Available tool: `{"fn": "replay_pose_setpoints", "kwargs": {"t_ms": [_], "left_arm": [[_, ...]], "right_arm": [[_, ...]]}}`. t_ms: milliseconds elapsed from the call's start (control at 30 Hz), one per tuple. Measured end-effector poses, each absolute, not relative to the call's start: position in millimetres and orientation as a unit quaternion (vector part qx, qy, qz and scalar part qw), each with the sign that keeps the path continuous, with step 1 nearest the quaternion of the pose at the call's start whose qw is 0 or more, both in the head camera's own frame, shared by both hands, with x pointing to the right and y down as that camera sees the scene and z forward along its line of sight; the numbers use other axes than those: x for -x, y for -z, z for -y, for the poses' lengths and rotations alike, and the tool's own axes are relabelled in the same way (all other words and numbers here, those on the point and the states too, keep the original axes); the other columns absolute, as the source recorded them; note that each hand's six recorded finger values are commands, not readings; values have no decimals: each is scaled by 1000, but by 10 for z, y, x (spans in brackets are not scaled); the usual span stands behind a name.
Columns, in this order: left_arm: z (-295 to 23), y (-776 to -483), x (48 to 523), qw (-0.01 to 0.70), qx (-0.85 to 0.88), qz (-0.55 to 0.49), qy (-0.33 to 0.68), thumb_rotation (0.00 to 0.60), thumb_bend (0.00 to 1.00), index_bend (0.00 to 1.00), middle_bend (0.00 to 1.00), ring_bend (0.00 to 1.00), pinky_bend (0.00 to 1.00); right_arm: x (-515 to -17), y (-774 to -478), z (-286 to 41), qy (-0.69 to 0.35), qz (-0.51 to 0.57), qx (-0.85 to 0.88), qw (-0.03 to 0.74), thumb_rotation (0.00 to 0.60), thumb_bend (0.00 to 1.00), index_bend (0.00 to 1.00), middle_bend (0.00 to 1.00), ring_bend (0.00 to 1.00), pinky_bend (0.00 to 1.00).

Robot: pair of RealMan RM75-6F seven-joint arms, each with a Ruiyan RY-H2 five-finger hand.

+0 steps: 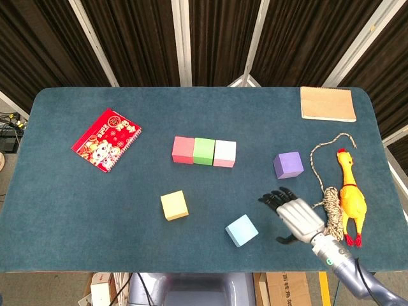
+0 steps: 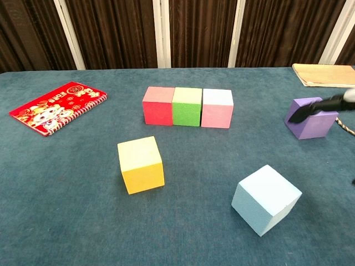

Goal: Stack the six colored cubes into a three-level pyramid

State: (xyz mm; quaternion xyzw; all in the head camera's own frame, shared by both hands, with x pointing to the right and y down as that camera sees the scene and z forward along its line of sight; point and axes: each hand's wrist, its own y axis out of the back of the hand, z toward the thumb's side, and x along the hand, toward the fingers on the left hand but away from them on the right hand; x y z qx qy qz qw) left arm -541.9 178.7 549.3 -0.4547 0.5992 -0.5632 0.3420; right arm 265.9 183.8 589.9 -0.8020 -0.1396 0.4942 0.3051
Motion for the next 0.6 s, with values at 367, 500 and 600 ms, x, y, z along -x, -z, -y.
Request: {"fn": "replay_pose_setpoints", "kwargs": {"t_ms": [367, 500, 600], "left_arm": [[-1781, -5535, 5409, 342, 456, -594, 568, 600, 315, 148, 113, 6, 0], [-1782, -5533, 5405, 343, 456, -594, 567, 600, 316, 148, 113, 6, 0], [-1783, -5534, 5404, 343, 456, -594, 567, 600, 316, 148, 113, 6, 0]], "right_arm": [[-2375, -6062, -2110, -451, 104, 824, 325, 600, 181, 152, 150, 97, 0], [-2264, -6095, -2064, -441, 113, 826, 333, 600, 180, 152, 150, 97, 0], [-2230, -6113, -2047, -439, 115, 825, 337, 600, 180, 155, 155, 99, 0]]}}
